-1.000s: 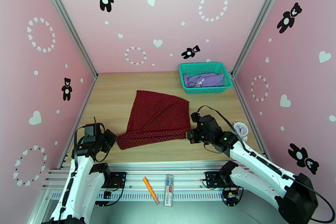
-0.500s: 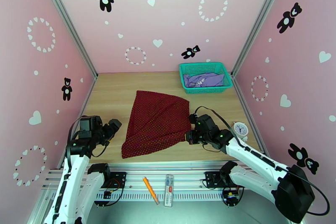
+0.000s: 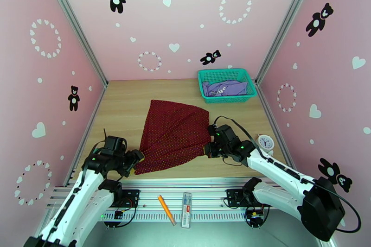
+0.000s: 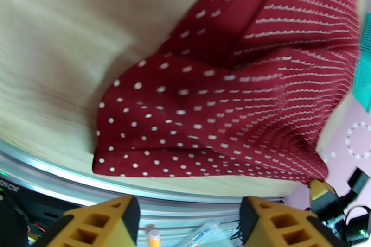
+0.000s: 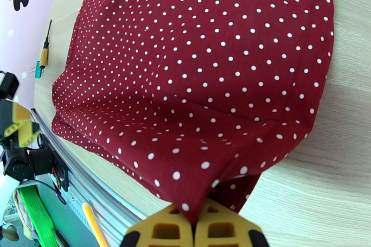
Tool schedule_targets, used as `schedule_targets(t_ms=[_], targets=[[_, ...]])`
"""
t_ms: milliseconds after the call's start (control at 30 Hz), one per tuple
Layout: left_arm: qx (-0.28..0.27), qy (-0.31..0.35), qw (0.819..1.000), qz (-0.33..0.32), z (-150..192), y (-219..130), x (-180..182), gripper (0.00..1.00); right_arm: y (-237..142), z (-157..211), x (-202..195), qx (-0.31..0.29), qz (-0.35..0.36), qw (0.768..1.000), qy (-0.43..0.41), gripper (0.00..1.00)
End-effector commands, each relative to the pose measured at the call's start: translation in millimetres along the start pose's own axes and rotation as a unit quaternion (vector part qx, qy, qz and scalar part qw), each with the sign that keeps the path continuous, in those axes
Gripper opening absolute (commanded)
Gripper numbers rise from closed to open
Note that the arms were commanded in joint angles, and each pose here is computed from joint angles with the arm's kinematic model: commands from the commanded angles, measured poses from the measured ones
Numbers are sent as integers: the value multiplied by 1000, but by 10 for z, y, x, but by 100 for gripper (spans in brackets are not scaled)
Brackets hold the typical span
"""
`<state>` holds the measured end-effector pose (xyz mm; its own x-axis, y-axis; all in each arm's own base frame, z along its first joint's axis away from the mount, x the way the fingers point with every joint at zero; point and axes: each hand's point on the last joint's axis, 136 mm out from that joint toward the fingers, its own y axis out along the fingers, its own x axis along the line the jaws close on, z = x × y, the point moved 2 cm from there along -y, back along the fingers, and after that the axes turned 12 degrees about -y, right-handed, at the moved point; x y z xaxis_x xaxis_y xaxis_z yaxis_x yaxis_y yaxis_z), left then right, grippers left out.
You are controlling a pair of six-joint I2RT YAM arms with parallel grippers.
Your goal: Fold and stack the mixed laundry pile
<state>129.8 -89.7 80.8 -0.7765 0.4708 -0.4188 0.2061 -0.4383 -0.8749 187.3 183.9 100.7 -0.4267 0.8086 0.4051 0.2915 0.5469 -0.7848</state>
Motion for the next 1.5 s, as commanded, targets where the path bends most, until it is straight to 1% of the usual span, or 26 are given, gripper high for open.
schedule_targets(t_ms=[0,33,67,100,167,200,233,300,400,467,600,667,733,800,900,967,1067,1167,1300,1367,1467], targets=[[-28,-13,1000,0,-109,127,-96,64,-60,10,-71,7,30,1000,3,0],[-32,-11,999,-6,-124,156,-105,64,-70,47,-126,17,48,999,10,0],[-37,-10,999,-12,-142,180,-112,64,-81,89,-182,30,66,997,15,8],[-41,-8,999,-17,-157,193,-119,64,-94,122,-213,40,78,996,17,21],[-51,-3,998,-25,-186,200,-140,63,-134,180,-265,58,98,993,20,55],[-54,-1,998,-27,-195,199,-151,64,-153,189,-271,61,102,993,18,64],[-56,1,998,-28,-207,195,-170,64,-183,192,-272,62,105,992,15,70],[-64,7,997,-32,-234,176,-201,64,-247,181,-269,61,111,992,8,75],[-76,20,996,-42,-276,138,-243,63,-320,180,-268,68,119,991,-4,75],[-80,27,995,-45,-299,141,-280,63,-312,198,-277,78,122,989,-9,72],[-87,38,994,-47,-370,202,-383,66,-189,157,-261,82,112,990,-12,67],[-96,50,993,-40,-428,209,-525,67,-103,64,-218,75,99,992,-14,65],[-108,71,991,-30,-491,167,-750,67,-58,-56,-213,70,104,992,-17,61],[-118,104,987,-17,-543,87,-1068,67,-26,-170,-213,70,113,991,-22,57],[-119,167,979,-2,-565,-12,-1683,67,43,-281,-172,70,106,992,-21,54],[-108,205,973,-1,-541,38,-2047,66,93,-283,-166,75,101,992,-15,52],[-80,249,965,-14,-505,317,-2477,64,142,-222,-186,83,100,992,-3,48],[-54,266,962,-33,-536,743,-2713,61,164,-140,-199,87,96,992,10,43],[-46,262,961,-73,-718,1240,-2765,58,183,-27,-189,92,83,992,28,37],[-53,262,958,-98,-819,1398,-2738,58,194,37,-203,97,82,991,34,34],[-69,265,952,-136,-975,1547,-2704,58,241,117,-233,112,84,989,40,30]])
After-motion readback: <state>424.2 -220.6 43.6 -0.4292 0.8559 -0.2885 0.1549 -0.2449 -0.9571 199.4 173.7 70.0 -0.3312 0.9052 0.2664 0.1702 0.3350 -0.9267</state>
